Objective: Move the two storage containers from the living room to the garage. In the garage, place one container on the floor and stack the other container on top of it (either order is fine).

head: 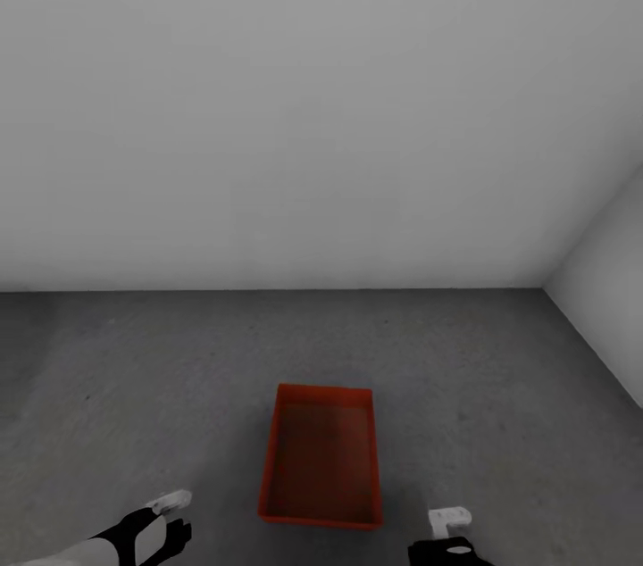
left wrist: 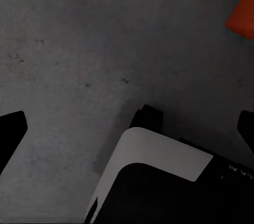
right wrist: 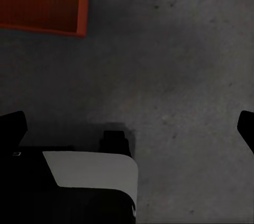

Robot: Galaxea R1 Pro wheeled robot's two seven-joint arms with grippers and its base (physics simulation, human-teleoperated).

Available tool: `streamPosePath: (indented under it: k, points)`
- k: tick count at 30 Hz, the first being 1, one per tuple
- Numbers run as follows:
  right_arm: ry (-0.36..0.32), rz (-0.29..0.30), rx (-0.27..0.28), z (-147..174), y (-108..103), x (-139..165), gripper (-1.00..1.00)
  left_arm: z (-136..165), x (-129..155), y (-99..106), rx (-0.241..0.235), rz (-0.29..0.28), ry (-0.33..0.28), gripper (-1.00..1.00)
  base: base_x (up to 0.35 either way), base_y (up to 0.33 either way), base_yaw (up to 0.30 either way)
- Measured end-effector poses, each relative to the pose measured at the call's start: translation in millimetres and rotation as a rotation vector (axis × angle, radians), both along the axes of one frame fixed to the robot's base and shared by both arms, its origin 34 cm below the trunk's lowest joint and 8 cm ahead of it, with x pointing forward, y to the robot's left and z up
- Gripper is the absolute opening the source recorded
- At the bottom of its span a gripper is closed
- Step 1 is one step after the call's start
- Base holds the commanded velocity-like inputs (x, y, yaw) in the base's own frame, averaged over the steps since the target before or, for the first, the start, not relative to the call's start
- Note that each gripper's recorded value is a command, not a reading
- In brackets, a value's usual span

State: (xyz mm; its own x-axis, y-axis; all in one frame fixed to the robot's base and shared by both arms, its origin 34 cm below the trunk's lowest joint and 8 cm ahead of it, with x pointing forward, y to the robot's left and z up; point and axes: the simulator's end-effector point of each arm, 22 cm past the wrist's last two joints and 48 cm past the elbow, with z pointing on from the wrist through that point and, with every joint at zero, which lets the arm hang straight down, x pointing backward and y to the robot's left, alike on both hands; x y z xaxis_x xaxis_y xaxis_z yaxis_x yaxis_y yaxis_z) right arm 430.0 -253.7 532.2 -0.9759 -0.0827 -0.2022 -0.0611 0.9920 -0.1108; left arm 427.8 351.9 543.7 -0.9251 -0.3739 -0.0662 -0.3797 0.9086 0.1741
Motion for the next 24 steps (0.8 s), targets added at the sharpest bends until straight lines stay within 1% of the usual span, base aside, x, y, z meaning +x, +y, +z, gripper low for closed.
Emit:
streamPosePath:
  k: [3, 6, 8, 14, 19, 24]
  points:
    - [0.0, 0.0, 0.003, -2.6, 1.5, -17.0, 1.0, -2.7, -15.8, -0.5, -0.001, 0.001, 0.018, 1.0, 0.0, 0.0, 0.0]
    - [0.011, 0.0, 0.003, -4.2, 1.1, -31.2, 1.0, -2.6, -18.6, -1.6, -0.002, 0.001, 0.019, 1.0, 0.0, 0.0, 0.0]
    - [0.027, -0.001, 0.004, -6.0, 1.5, -47.0, 1.0, -2.3, -19.4, -2.9, -0.004, 0.0, 0.018, 1.0, 0.0, 0.0, 0.0]
    - [0.084, -0.001, 0.01, -10.8, 5.3, -111.9, 1.0, -0.5, -17.3, -4.3, -0.006, 0.0, 0.005, 1.0, 0.0, 0.0, 0.0]
    - [0.102, -0.001, 0.013, -10.6, 6.9, -128.4, 1.0, -0.3, -18.7, -2.6, 0.004, 0.002, -0.025, 1.0, 0.0, 0.0, 0.0]
    - [0.128, -0.002, 0.018, -10.4, 7.9, -151.9, 1.0, -1.1, -27.1, -4.1, 0.005, 0.0, -0.031, 1.0, 0.0, 0.0, 0.0]
